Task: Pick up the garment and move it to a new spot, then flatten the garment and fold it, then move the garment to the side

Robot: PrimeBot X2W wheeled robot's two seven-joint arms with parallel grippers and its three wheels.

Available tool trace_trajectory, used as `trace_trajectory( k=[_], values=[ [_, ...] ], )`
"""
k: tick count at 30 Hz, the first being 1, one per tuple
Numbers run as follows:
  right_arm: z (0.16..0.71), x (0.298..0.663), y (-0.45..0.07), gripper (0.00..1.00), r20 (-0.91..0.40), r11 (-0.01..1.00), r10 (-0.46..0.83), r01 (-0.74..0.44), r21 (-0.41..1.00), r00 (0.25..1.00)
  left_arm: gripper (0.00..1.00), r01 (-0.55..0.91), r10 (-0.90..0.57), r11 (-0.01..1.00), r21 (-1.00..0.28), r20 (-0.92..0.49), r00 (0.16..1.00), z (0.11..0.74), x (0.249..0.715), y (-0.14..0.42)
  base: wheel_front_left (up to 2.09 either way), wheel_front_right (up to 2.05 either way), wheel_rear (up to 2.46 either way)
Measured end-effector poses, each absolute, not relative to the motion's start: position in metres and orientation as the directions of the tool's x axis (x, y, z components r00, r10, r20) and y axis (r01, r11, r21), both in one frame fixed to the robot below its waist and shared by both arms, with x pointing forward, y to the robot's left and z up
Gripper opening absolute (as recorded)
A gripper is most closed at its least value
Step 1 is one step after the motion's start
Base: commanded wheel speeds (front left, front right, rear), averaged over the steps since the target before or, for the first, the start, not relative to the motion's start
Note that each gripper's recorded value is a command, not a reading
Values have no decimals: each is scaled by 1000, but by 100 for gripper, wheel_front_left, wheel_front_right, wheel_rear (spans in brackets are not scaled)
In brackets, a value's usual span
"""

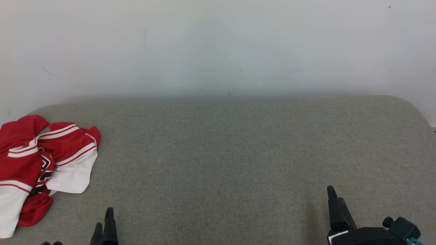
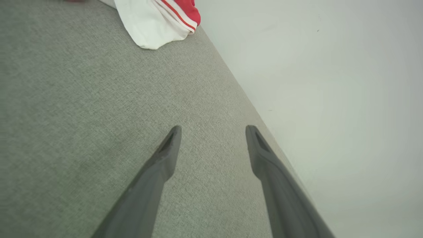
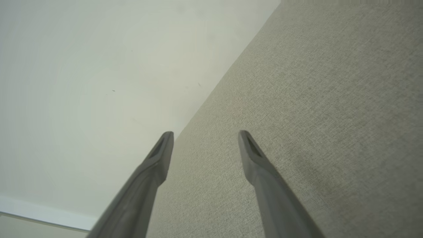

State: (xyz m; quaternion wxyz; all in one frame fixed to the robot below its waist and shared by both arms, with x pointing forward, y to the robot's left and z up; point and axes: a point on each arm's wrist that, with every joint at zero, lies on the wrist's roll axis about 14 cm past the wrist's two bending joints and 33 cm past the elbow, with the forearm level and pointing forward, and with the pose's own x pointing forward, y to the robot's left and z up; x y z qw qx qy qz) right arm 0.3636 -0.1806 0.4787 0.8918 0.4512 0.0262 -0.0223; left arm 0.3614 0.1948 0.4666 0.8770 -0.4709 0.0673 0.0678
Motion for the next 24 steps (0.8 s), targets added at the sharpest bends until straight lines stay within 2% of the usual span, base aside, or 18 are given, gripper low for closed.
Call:
trace_trajectory(
  k=[13, 24],
  values=[
    [485, 361, -180, 100, -39, 747, -4, 29, 664, 999, 100, -161, 72, 711, -684, -157, 985, 468, 356, 192, 0, 0, 0],
    [487, 356, -180, 100, -27, 829, 9, 8, 559, 1000, 100, -144, 83, 790, -596, -128, 988, 473, 354, 190, 0, 0, 0]
  ],
)
